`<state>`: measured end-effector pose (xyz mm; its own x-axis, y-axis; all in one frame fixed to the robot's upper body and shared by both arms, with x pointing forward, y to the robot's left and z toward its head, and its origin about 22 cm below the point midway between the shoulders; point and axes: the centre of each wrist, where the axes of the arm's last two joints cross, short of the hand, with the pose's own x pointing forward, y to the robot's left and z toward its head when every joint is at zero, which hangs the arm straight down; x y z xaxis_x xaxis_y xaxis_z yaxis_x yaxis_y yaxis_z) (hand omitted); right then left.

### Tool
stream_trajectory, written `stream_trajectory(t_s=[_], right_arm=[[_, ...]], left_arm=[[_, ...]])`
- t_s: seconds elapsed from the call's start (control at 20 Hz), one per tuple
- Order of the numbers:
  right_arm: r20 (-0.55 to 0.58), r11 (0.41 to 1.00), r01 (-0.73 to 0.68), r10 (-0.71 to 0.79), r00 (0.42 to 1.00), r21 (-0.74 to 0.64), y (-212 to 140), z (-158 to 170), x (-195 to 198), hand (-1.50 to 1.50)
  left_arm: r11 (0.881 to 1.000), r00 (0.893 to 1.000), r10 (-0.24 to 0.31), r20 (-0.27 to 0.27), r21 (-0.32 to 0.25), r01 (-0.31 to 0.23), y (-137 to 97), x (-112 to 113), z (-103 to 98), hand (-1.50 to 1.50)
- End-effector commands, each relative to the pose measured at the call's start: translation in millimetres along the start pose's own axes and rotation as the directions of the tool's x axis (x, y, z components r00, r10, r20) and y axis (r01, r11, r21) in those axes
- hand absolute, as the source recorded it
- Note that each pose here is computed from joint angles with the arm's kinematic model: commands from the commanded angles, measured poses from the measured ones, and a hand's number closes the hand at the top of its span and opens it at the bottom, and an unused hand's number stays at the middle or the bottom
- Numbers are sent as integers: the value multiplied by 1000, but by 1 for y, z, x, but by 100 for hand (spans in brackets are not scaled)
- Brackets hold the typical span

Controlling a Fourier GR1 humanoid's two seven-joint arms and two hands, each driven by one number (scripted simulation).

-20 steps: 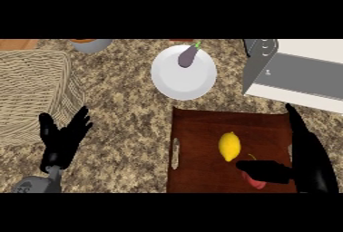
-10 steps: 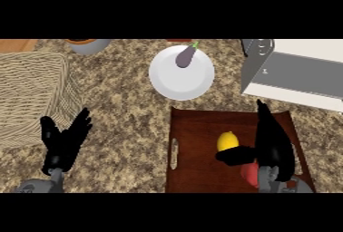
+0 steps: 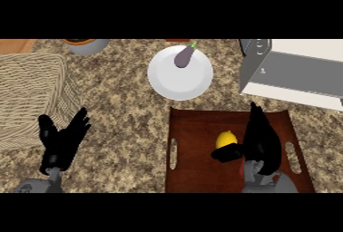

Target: Pick the lemon from the tray and place it in the tiered shelf

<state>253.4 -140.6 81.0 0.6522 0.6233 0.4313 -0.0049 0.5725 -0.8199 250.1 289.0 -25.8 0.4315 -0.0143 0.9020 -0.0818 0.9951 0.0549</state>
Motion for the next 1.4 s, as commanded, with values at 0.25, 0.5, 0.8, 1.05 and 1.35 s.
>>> stream_trajectory(t_s=[0.25, 0.5, 0.8, 1.05, 1.35], right_arm=[[-217, 998, -59, 58, 974, 6, 33, 4, 7, -150], [-250, 995, -95, 87, 964, -17, 28, -13, -7, -150], [-252, 991, -128, 114, 961, -39, 49, -28, -12, -150], [-205, 996, -67, 53, 977, -63, 43, -34, -8, -150], [-187, 995, -71, 56, 981, -74, 72, -46, -6, -150]], left_arm=[[1000, 1000, 6, -16, -4, -6, 11, -2, 7, 0], [1000, 1000, 21, -1, -7, -21, 19, -8, 14, 0], [1000, 1000, -10, -17, 11, 10, 8, -9, 0, 0], [1000, 1000, -4, -12, 2, 4, 9, -17, -3, 0], [1000, 1000, -1, -22, -15, 1, 0, 4, -6, 0]])
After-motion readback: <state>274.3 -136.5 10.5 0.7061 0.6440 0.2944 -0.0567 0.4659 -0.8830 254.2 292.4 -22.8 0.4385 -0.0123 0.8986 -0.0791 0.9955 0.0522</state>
